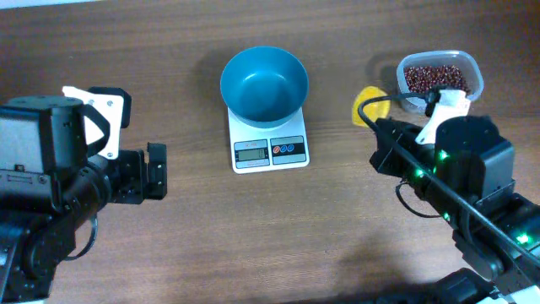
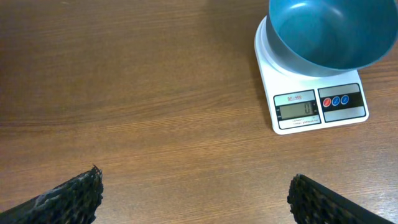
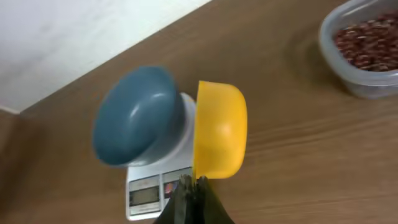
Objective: Scoop item into bowl and weigh 50g on scale
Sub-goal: 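Retract the left arm and carry the scoop toward the bean tub, then lower the scoop into the red beans with the right gripper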
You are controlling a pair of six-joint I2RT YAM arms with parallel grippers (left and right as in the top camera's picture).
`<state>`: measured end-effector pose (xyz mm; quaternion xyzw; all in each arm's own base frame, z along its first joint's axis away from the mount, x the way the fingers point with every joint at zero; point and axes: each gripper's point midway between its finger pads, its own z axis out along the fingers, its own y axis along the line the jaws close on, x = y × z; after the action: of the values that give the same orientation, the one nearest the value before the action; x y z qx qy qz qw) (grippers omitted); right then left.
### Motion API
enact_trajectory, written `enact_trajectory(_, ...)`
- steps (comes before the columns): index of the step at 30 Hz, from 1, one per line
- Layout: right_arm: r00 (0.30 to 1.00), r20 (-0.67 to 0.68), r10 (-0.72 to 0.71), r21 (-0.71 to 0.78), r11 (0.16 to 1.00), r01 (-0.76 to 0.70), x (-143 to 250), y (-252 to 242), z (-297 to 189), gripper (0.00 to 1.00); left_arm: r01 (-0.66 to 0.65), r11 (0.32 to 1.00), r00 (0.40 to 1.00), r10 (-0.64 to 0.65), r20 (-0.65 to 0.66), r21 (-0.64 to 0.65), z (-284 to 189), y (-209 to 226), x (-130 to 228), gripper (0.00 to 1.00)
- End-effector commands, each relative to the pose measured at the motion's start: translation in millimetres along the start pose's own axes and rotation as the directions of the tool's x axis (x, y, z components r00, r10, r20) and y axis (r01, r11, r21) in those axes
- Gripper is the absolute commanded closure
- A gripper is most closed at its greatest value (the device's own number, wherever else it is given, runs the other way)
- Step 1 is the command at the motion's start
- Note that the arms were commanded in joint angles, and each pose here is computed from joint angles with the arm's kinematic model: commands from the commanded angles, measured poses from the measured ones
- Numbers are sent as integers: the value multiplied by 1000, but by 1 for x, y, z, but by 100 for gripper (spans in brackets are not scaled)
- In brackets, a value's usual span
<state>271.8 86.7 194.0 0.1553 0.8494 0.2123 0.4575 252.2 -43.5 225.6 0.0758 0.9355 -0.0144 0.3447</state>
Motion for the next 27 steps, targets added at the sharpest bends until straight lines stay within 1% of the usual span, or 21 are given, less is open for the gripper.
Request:
enact_trajectory(1,992,70,-106,-104,988,113,-20,25,-7,96,-7,1000,1000,7,15,11,-4,-1,-5,1)
enact_trajectory(3,977,106,-185,-110,974,196,-26,29,-8,96,-7,1000,1000,7,15,11,-4,-1,-5,1)
enact_trajectory(6,967,77,-241,-87,965,248,-19,24,-5,96,-7,1000,1000,7,15,11,-4,-1,-5,1)
enact_trajectory(10,967,52,-251,-47,966,254,-15,17,5,96,-7,1000,1000,7,15,11,-4,-1,-5,1)
enact_trajectory(12,976,38,-213,-41,976,214,-15,16,10,96,-7,1000,1000,7,15,11,-4,-1,-5,1)
enact_trajectory(13,983,46,-178,-30,983,180,-20,17,12,96,-7,1000,1000,7,15,11,-4,-1,-5,1)
enact_trajectory(16,988,70,-138,33,990,136,-39,10,17,96,-7,1000,1000,7,15,11,-4,-1,-5,1)
enact_trajectory(19,992,45,-117,83,990,113,-51,-1,22,96,-7,1000,1000,7,15,11,-4,-1,-5,1)
enact_trajectory(20,992,28,-125,107,987,122,-52,-7,22,96,-7,1000,1000,7,15,11,-4,-1,-5,1)
enact_trajectory(22,982,-17,-188,165,968,188,-57,-20,17,96,-7,1000,1000,7,15,11,-4,-1,-5,1)
enact_trajectory(24,976,-44,-215,224,949,220,-68,-35,8,96,-7,1000,1000,7,15,11,-4,-1,-5,1)
enact_trajectory(25,970,-49,-239,252,937,244,-76,-42,2,96,-7,1000,1000,7,15,11,-4,-1,-5,1)
enact_trajectory(27,951,-93,-296,292,905,310,-79,-56,-5,96,-7,1000,1000,7,15,11,-4,-1,-5,1)
